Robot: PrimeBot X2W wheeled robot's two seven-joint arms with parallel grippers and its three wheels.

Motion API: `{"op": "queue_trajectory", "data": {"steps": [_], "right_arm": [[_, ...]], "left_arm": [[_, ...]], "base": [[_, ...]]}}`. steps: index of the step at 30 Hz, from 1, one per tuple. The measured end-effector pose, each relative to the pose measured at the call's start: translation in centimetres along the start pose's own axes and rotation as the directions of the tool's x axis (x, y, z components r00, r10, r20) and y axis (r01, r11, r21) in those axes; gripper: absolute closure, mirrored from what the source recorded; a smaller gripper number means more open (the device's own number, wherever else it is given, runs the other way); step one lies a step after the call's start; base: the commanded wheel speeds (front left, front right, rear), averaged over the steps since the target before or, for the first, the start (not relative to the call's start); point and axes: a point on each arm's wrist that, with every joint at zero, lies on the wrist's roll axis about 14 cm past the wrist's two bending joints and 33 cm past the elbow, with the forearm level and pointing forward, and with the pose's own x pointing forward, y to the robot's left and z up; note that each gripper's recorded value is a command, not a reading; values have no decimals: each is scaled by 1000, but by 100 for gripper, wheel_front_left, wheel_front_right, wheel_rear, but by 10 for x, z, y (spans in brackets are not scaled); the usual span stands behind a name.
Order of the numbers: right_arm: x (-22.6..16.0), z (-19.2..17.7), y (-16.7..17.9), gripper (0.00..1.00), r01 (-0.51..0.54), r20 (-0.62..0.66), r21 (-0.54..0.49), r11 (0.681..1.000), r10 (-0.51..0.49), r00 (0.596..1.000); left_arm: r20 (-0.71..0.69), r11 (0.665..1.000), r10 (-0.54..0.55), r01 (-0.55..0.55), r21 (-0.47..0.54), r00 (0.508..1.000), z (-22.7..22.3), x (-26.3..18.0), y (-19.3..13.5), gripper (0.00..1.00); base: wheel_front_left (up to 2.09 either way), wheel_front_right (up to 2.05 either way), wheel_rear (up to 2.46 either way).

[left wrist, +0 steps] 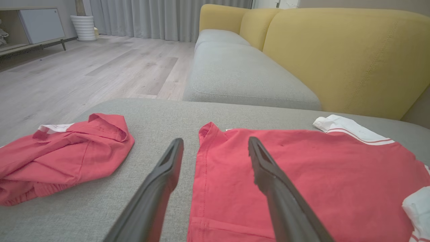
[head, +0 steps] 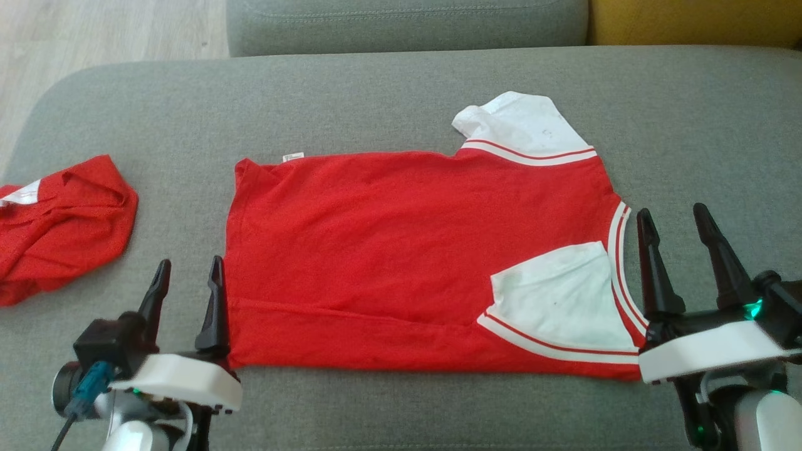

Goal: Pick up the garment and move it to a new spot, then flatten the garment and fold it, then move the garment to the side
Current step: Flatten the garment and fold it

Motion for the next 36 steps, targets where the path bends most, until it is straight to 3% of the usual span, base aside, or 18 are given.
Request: {"op": "queue_trajectory", "data": {"steps": [9, 16, 20, 30, 31, 32, 33, 36], "right_arm": [[5, -13, -4, 0, 9, -40, 16, 1000, -8, 999], [31, -37, -5, 0, 0, -100, 39, 999, 4, 995], [51, -47, -1, 0, -21, -108, 54, 998, 27, 994], [58, -80, -18, 0, 28, -176, 75, 997, -14, 984], [59, -82, -20, 0, 31, -178, 78, 996, -17, 984], [59, -83, -20, 0, 34, -181, 78, 996, -19, 983], [59, -84, -21, 0, 36, -184, 78, 996, -22, 983], [62, -87, -24, 0, 44, -191, 84, 995, -27, 981]], "left_arm": [[-96, 999, -44, 44, 4, 994, -22, 15, -2, 0], [-181, 993, -120, 118, -19, 976, -34, 92, -10, 0], [-294, 992, -123, 116, -41, 948, -61, 129, -5, 0], [-503, 993, -118, 93, -75, 856, -126, 165, 0, 0], [-505, 993, -119, 90, -83, 855, -126, 168, 0, 17], [-505, 992, -120, 84, -93, 854, -126, 171, 0, 68], [-507, 992, -119, 79, -100, 853, -126, 174, 0, 100], [-509, 992, -115, 72, -103, 853, -128, 176, 2, 100]], "base": [[0, 0, 0], [0, 0, 0], [0, 0, 0], [0, 0, 0], [0, 0, 0], [0, 0, 0], [0, 0, 0], [0, 0, 0]]}}
